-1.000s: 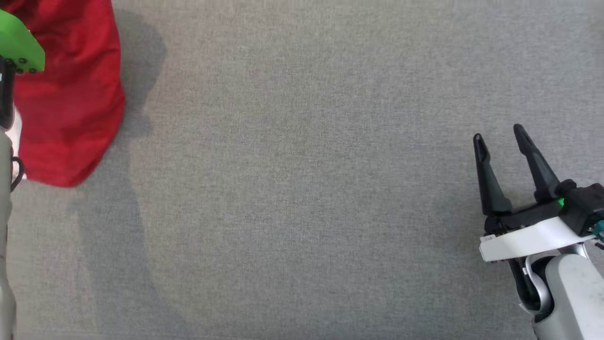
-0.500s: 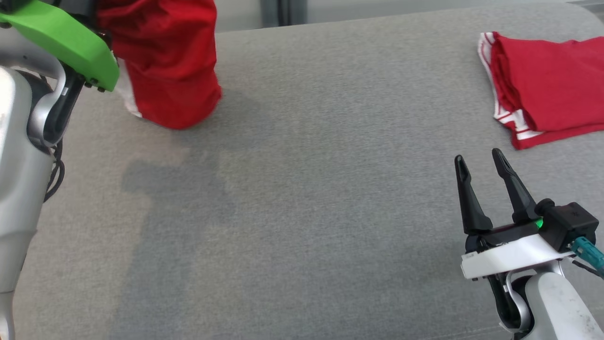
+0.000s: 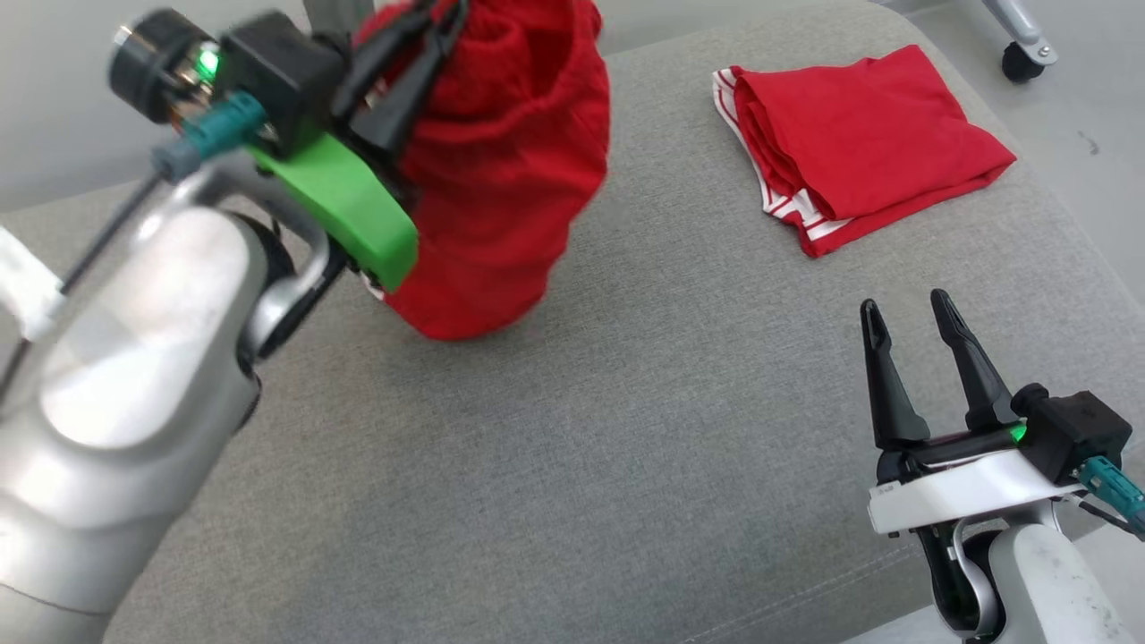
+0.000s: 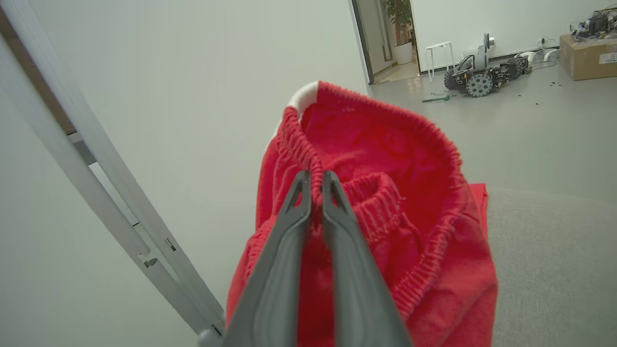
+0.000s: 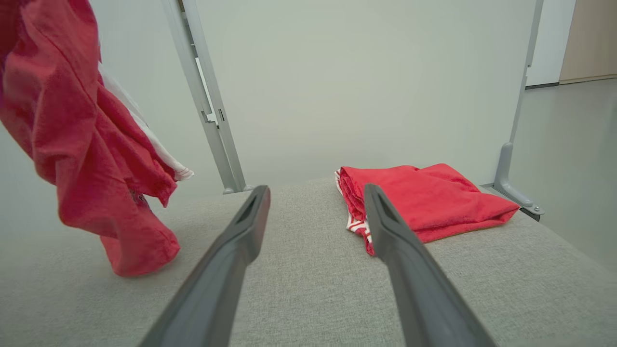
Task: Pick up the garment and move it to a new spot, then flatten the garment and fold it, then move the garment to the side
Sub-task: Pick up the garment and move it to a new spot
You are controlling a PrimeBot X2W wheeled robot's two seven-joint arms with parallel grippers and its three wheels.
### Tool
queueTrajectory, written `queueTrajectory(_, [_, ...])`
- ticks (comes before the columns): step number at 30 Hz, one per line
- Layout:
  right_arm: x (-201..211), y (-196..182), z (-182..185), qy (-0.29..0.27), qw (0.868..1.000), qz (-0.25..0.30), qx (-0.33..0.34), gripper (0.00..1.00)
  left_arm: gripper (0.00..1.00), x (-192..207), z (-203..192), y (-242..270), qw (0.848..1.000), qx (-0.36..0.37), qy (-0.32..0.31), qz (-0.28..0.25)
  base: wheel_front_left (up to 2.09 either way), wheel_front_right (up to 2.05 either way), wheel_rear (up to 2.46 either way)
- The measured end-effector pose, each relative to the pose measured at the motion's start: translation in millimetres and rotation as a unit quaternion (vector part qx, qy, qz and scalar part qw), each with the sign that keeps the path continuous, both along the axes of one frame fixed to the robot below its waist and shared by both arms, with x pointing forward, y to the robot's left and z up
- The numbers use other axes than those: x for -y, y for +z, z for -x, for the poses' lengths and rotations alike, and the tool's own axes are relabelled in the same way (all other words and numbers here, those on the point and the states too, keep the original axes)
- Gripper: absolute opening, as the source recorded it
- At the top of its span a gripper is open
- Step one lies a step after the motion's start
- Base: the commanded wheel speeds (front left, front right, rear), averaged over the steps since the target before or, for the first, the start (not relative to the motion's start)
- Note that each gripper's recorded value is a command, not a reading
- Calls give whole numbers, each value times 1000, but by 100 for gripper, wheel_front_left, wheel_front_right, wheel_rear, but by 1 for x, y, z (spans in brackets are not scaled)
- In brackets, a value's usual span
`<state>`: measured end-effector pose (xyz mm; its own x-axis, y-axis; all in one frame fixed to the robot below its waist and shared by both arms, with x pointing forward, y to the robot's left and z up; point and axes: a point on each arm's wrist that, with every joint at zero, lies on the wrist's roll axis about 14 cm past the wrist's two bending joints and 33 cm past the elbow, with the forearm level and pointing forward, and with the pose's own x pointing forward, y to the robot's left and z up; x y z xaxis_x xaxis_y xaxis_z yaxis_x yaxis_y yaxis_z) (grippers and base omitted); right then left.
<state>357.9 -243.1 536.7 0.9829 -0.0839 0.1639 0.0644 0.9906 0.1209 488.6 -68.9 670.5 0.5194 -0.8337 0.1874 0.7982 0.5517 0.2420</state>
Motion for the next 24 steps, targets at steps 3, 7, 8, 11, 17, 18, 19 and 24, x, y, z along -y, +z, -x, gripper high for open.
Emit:
queueTrajectory(3, [2,0,5,-6,1000,-3,0,100,0,17,27,-34,999,-7,-41,-22,0,0,0])
queueTrajectory(7, [-4,-2,1,3,1000,-7,-1,100,0,13,50,-96,996,-28,-59,-60,0,0,0])
queueTrajectory(8, [-7,-3,-1,7,1000,-8,-2,100,0,10,53,-113,996,-46,-56,-60,0,0,0])
queueTrajectory(11, [-13,-9,-6,17,1000,-8,-10,100,0,-2,61,-164,991,-62,-46,-112,0,0,0])
queueTrajectory(17, [-21,-15,-15,34,999,-6,-19,100,9,-10,82,-206,986,-78,-29,-147,0,0,0])
queueTrajectory(18, [-23,-16,-17,37,999,-6,-20,100,48,-11,84,-206,987,-82,-20,-137,0,0,0])
queueTrajectory(19, [-25,-17,-17,41,999,-6,-22,100,100,-15,83,-204,988,-87,-3,-125,0,0,0])
queueTrajectory(24, [-36,-24,-10,57,998,-12,-31,100,100,-37,91,-181,992,-86,66,-64,0,0,0])
